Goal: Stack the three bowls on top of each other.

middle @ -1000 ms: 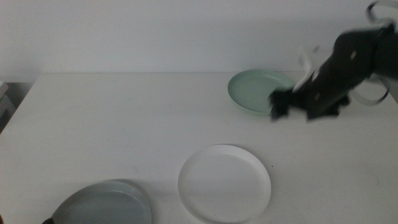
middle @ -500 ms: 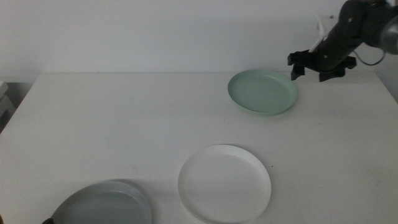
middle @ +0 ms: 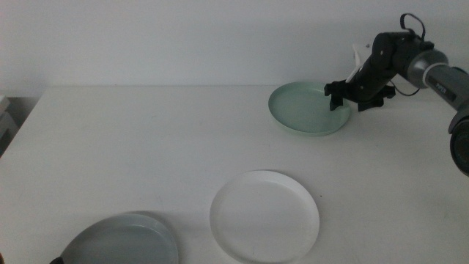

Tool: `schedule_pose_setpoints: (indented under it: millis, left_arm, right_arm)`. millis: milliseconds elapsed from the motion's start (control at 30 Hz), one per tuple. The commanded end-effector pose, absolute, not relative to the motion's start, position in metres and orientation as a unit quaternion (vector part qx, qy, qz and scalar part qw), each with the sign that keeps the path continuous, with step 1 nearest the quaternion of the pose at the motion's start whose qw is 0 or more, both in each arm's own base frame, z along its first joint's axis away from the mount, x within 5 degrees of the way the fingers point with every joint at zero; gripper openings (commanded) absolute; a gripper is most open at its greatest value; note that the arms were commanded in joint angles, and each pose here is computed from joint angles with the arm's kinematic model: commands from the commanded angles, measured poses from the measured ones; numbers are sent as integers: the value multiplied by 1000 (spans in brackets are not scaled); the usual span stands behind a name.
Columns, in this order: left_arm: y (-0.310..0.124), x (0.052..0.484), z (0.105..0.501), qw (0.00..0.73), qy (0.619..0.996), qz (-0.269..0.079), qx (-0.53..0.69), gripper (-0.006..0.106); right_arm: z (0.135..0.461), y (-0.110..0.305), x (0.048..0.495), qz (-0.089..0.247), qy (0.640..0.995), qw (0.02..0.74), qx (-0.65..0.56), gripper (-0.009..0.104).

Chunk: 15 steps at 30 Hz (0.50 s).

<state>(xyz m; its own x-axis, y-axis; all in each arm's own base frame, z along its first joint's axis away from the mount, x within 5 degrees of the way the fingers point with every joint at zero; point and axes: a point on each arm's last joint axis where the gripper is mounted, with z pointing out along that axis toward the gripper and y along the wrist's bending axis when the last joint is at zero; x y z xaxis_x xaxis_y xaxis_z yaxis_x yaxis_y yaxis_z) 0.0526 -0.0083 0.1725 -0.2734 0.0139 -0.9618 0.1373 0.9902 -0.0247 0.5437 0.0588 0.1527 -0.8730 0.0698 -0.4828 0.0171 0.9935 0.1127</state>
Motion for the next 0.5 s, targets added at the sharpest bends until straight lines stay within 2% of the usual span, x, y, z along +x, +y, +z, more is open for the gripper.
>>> schedule_pose_setpoints:
  millis: [0,167,267,333,467]
  left_arm:
    - [-8,54,178,634,770,-56,42,90]
    - [-8,54,178,634,770,-56,42,90]
    - [-8,54,178,634,770,-56,42,90]
    - [-8,54,178,634,770,-56,42,90]
    - [-8,54,178,634,770,-56,42,90]
  right_arm:
    - [200,56,548,57,944,324,19,56]
    - [185,56,550,55,948,314,19,41]
    - [182,56,550,53,950,308,10,21]
    - [183,56,549,49,951,306,-2,0]
    - [202,55,545,48,947,316,-7,0]
